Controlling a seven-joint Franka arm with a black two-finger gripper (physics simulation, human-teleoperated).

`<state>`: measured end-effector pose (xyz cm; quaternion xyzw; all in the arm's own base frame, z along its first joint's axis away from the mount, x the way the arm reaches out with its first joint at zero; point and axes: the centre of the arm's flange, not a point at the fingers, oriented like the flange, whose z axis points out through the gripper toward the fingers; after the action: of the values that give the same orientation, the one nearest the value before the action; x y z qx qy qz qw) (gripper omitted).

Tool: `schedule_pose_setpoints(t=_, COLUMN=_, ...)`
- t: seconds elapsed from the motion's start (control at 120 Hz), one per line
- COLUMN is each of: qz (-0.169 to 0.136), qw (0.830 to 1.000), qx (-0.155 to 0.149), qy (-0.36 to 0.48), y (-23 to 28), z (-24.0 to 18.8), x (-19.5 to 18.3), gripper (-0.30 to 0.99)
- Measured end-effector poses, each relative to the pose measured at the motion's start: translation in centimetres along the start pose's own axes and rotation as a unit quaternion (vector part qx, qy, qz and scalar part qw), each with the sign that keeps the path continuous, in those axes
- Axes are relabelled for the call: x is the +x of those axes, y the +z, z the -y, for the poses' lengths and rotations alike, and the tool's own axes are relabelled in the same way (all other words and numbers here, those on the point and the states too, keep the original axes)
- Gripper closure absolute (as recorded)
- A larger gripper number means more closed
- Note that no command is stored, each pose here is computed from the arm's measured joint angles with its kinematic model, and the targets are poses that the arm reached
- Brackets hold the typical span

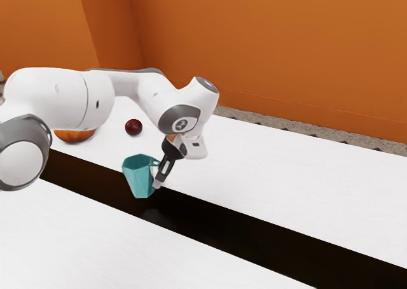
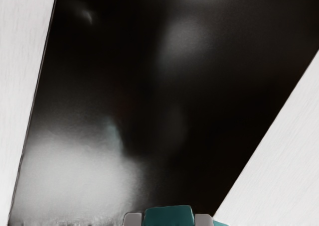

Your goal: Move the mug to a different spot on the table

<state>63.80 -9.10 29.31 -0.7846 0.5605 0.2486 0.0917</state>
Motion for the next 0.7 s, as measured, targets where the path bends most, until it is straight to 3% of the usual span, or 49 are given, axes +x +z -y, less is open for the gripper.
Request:
schedule_pose_setpoints(t=0.608, qz=0.01, qw=0.999, qx=-0.029, qy=0.021, y=4.6, z=3.2, x=0.0, gripper=0.79)
schedule_pose_setpoints(t=0.7, qz=0.01, qw=0.999, qx=-0.031, qy=0.024, y=4.7, z=3.2, x=0.1, gripper=0.74)
